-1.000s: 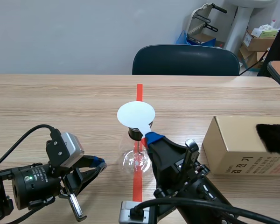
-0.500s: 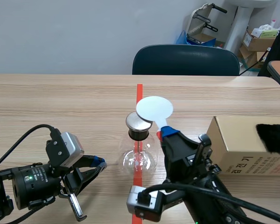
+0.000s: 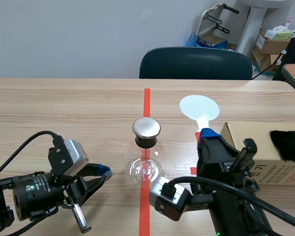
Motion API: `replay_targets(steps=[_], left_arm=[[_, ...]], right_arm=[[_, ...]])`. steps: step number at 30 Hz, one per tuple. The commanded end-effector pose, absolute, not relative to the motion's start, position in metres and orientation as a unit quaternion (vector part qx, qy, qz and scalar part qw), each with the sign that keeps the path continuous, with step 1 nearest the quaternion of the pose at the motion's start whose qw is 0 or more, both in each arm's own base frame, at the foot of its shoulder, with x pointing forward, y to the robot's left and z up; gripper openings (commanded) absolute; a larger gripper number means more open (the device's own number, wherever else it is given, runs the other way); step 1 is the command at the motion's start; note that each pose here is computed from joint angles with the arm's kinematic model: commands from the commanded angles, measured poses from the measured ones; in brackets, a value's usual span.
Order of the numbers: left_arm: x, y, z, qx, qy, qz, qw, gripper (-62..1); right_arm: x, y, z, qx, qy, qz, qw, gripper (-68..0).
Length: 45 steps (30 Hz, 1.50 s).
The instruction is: Do the electroscope experiment
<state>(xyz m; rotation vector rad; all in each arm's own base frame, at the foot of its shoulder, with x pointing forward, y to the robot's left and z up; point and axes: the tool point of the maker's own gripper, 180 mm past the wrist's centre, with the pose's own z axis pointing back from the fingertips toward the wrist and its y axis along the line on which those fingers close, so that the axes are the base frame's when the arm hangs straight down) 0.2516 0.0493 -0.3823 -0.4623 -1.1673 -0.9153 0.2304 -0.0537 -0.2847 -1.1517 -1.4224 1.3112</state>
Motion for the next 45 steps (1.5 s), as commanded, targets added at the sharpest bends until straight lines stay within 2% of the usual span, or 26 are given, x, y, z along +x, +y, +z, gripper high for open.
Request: replay_targets(steps=[1,13,32,45], left_arm=[[0.252,0.044,-0.375,-0.217,-0.537,-0.408,0.706,-54.3],[0.252,0.044,-0.375,-0.217,-0.537,-0.408,0.706,-54.3],[0.252,0.044,-0.376,-0.217,-0.536,-0.408,0.707,-54.3],[0.252,0.044,-0.376,-0.217,-0.536,-0.408,0.707,-54.3]], right_arm=[[0.231,-0.059,-0.277,-0.47,-0.574,0.518,0.425,-66.9],[0.229,-0.062,-0.28,-0.471,-0.569,0.521,0.428,-66.9],[0.203,0.002,-0.281,-0.362,-0.641,0.602,0.311,-66.9],[0.197,0.012,-0.282,-0.343,-0.65,0.613,0.29,-66.9]])
